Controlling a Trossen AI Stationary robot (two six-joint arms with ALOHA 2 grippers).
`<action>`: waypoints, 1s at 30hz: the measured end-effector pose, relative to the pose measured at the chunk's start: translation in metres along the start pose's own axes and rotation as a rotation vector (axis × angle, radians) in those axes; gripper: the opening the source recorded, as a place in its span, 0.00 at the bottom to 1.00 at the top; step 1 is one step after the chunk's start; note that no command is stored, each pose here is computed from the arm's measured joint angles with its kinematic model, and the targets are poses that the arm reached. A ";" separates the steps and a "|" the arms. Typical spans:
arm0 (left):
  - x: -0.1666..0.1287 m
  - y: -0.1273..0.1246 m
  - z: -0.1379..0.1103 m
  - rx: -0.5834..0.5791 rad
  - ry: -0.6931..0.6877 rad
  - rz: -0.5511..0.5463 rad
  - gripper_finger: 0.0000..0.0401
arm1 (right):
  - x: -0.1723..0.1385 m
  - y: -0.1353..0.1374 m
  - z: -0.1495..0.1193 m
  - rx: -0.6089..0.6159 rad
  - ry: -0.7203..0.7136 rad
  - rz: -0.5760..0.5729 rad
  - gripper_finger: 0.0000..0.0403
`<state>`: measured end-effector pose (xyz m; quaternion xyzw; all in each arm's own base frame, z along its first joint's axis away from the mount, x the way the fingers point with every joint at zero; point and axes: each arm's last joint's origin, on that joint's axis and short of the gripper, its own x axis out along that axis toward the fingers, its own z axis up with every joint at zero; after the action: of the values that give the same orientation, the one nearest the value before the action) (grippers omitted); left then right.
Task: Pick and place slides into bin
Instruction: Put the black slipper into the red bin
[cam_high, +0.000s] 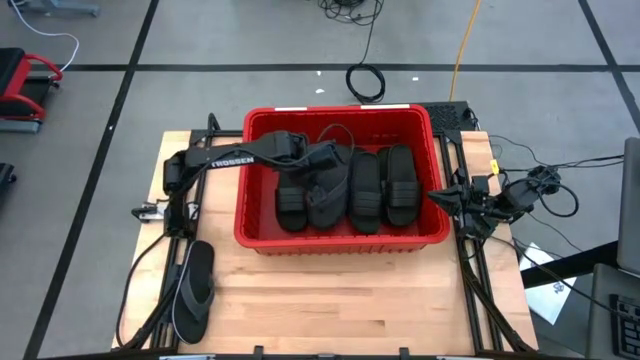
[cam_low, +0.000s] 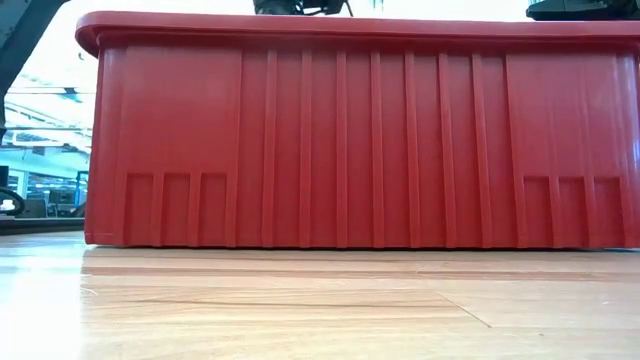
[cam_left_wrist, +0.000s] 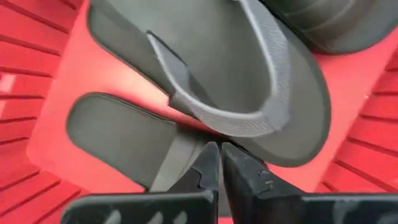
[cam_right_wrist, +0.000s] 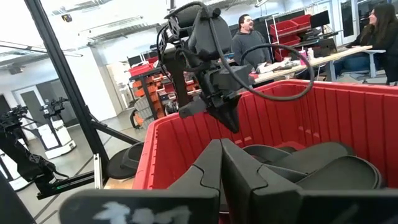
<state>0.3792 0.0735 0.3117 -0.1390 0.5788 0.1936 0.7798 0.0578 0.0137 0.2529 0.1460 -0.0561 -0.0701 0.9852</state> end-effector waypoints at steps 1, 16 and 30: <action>0.001 -0.002 -0.001 0.004 0.003 -0.004 0.03 | 0.000 0.000 0.000 0.000 0.000 0.000 0.00; 0.060 -0.017 -0.026 -0.083 0.100 0.021 0.00 | 0.000 0.000 0.000 0.000 0.000 0.000 0.00; 0.087 -0.029 -0.030 -0.161 0.051 -0.136 0.00 | 0.000 0.000 0.000 -0.001 0.002 0.002 0.00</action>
<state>0.3891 0.0471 0.2197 -0.2452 0.5702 0.1824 0.7625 0.0578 0.0137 0.2527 0.1455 -0.0553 -0.0688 0.9854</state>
